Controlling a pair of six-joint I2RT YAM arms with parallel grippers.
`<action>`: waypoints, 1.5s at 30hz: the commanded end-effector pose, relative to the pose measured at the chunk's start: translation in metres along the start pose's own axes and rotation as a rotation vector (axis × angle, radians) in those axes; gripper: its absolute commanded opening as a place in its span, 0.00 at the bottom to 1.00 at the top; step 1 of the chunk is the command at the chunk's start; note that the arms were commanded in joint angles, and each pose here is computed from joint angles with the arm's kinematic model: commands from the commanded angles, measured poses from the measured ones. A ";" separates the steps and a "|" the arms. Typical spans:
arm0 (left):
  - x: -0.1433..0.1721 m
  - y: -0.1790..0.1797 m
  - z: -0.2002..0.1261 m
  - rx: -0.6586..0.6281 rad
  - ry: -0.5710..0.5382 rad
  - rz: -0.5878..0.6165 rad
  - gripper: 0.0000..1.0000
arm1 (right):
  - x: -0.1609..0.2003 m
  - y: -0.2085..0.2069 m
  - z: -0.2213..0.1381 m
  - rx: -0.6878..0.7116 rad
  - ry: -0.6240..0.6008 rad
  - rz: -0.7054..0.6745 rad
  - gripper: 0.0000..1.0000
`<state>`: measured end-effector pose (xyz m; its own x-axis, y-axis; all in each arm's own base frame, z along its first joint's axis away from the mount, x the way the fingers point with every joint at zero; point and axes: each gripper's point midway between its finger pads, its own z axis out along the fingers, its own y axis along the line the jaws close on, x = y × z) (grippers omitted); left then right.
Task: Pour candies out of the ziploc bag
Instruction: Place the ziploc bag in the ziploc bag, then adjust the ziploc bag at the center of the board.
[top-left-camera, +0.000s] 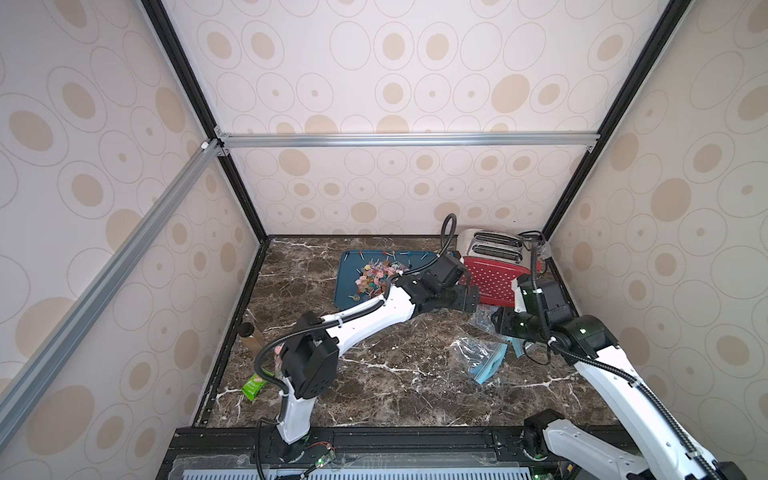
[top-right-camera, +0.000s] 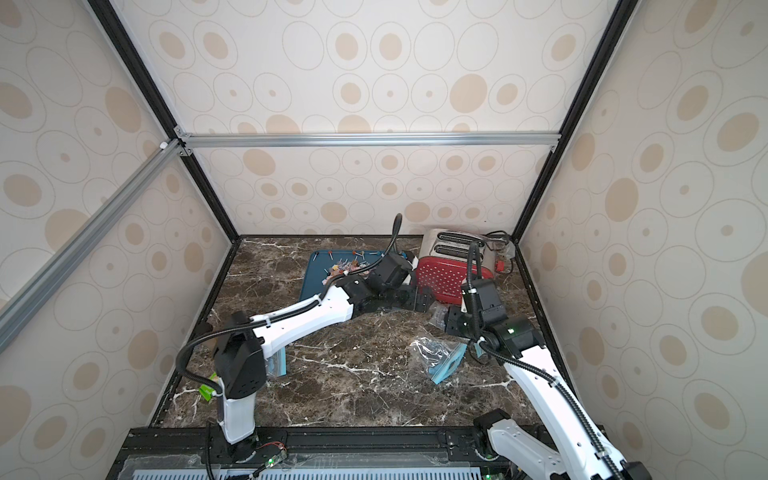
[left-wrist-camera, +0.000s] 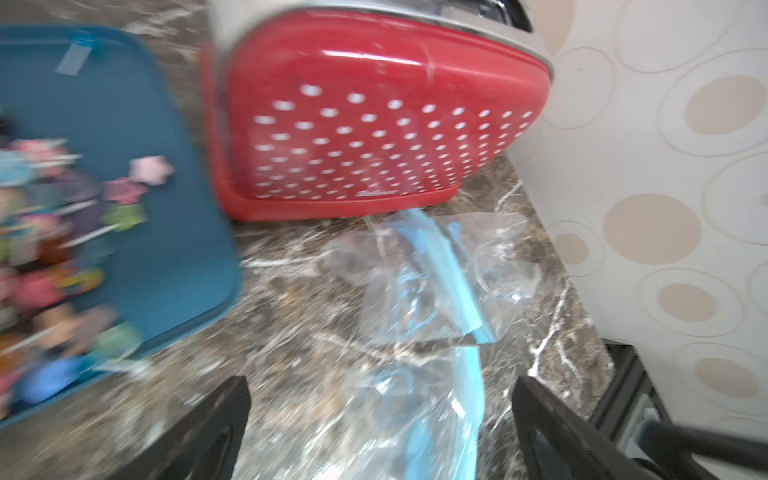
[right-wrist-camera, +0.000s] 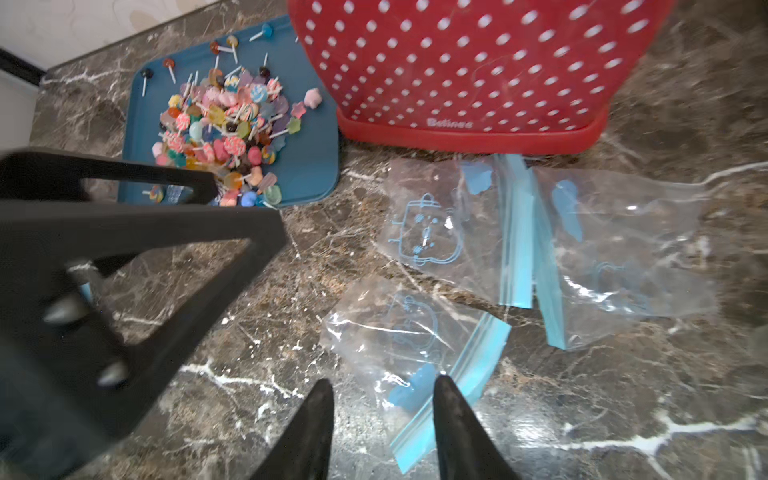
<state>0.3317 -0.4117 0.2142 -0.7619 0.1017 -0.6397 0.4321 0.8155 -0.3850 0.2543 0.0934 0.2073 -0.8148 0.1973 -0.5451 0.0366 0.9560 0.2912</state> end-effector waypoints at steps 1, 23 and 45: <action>0.014 0.077 -0.049 -0.219 0.036 -0.063 0.99 | 0.014 0.035 0.020 -0.122 0.090 -0.072 0.42; 0.216 0.364 -0.235 -1.140 0.221 -0.781 0.09 | 0.116 0.205 0.130 -0.391 0.464 -0.326 0.28; 0.221 0.431 -0.216 -1.279 0.159 -0.927 0.00 | 0.131 0.177 0.137 -0.344 0.480 -0.356 0.24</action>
<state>0.2300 0.0827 0.0513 -0.6296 -0.6767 -0.3816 -0.7767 0.5582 0.2916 0.2328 0.3273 0.0800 -0.9152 -0.3094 -0.2580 -0.3977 0.7963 0.4558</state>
